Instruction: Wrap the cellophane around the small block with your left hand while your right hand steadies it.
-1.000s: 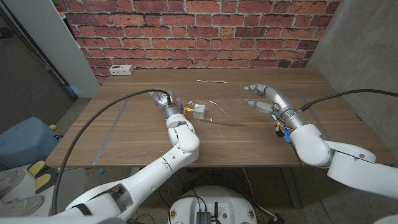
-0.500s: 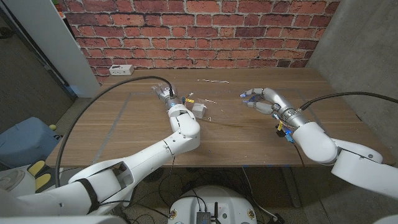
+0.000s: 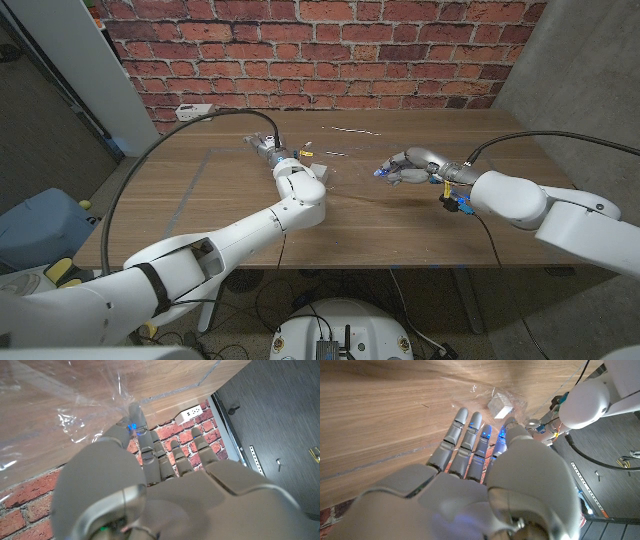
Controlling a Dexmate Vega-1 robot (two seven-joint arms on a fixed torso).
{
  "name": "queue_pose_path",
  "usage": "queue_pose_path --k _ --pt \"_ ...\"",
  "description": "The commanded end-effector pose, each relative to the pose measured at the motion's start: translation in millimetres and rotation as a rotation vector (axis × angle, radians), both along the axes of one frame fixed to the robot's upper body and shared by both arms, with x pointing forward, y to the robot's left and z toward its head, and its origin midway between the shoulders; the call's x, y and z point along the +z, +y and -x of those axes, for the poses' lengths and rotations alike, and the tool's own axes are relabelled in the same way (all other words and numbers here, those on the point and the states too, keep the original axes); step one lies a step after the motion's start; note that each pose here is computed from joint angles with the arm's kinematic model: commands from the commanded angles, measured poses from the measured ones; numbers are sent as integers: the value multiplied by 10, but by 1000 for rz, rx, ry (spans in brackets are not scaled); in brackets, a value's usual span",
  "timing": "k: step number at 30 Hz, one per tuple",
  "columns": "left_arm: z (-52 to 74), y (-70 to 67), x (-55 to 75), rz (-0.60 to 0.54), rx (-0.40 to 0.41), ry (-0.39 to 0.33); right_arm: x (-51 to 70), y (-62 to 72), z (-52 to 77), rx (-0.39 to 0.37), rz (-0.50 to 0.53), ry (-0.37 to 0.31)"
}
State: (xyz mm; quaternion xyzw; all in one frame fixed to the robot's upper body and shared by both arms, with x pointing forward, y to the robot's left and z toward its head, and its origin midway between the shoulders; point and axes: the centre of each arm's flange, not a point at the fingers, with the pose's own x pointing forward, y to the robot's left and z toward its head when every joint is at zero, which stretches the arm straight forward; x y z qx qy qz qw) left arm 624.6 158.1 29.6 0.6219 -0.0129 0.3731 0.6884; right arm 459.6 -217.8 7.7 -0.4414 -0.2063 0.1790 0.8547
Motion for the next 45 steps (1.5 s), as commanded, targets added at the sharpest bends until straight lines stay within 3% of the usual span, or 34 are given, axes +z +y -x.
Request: queue_pose_path --k 1,8,18,27,37,45 --pt "-145 -6 61 6 20 35 72 219 -183 156 55 127" --pt "-208 -18 93 4 20 46 84 416 -354 200 75 97" --pt "-263 -32 146 6 16 50 68 632 -628 305 76 122" --pt "-300 -59 168 9 4 57 71 816 -806 344 86 95" --pt "-288 -93 211 30 -14 64 45 912 -977 312 97 81" --pt "-282 -119 233 35 -35 105 16 976 -1059 220 153 68"
